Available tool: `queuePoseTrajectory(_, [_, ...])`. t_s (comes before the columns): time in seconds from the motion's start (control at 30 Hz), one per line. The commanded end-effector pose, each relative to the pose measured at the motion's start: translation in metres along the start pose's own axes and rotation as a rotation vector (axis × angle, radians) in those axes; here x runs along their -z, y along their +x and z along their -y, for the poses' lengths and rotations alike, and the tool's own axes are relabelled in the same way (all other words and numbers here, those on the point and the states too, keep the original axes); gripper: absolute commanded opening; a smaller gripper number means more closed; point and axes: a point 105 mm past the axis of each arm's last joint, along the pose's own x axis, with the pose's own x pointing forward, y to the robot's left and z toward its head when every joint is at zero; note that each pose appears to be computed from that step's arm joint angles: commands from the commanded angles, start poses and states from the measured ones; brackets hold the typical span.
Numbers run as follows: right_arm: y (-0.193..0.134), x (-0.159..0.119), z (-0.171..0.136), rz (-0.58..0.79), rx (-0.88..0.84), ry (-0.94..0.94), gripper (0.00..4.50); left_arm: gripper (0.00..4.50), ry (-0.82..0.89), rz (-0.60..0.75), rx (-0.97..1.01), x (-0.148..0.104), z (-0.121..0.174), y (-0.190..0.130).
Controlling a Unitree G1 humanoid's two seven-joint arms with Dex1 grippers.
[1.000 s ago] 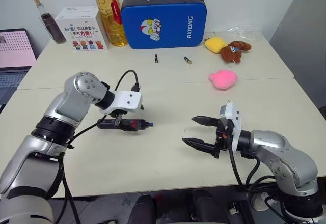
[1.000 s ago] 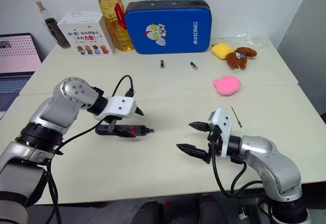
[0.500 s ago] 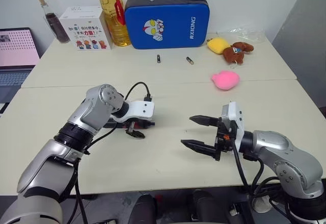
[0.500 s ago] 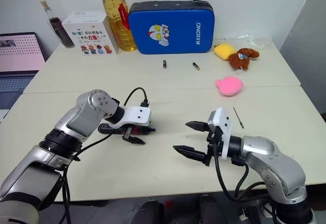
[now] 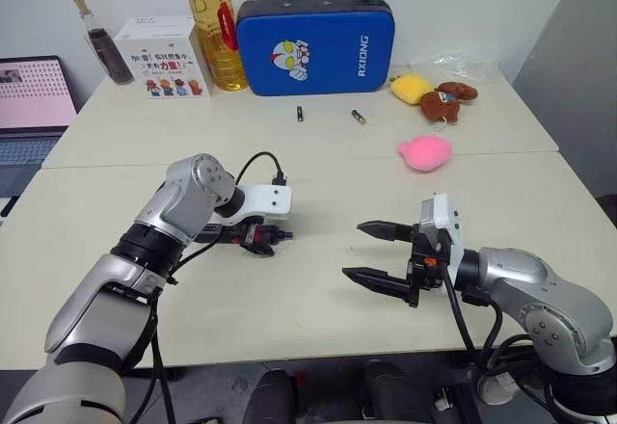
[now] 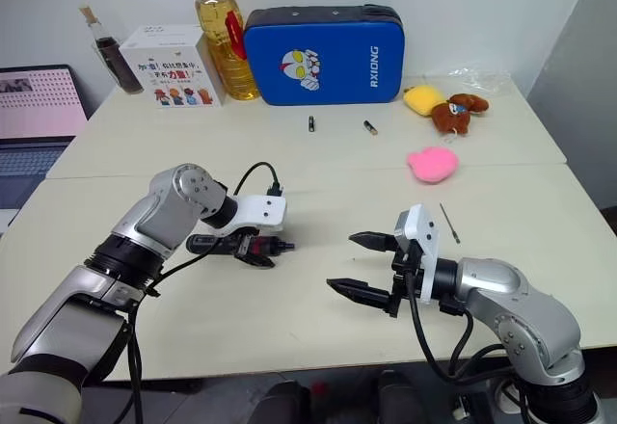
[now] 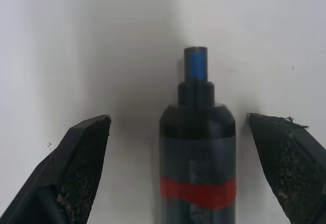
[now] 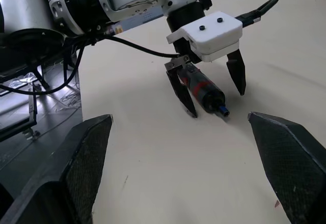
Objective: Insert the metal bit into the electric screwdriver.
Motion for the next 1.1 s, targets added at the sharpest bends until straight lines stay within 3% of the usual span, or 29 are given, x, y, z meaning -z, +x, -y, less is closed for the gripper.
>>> queuePoseTrajectory(0.03, [0.000,-0.008,-0.008,0.026,-0.022,-0.023,4.46,4.50,-0.042,-0.042,0.023,0.017,0.004,-0.001])
queuePoseTrajectory(0.27, [-0.001,-0.008,-0.008,0.025,-0.016,-0.015,4.46,4.50,-0.046,-0.019,0.076,0.018,0.010,0.000])
queuePoseTrajectory(0.77, [-0.001,-0.009,-0.010,0.013,-0.016,-0.032,4.50,1.70,-0.054,-0.028,0.074,0.026,0.009,-0.002])
queuePoseTrajectory(1.1, [0.000,-0.016,-0.012,0.023,-0.036,-0.060,4.50,1.65,-0.076,0.079,0.019,0.008,0.001,-0.003])
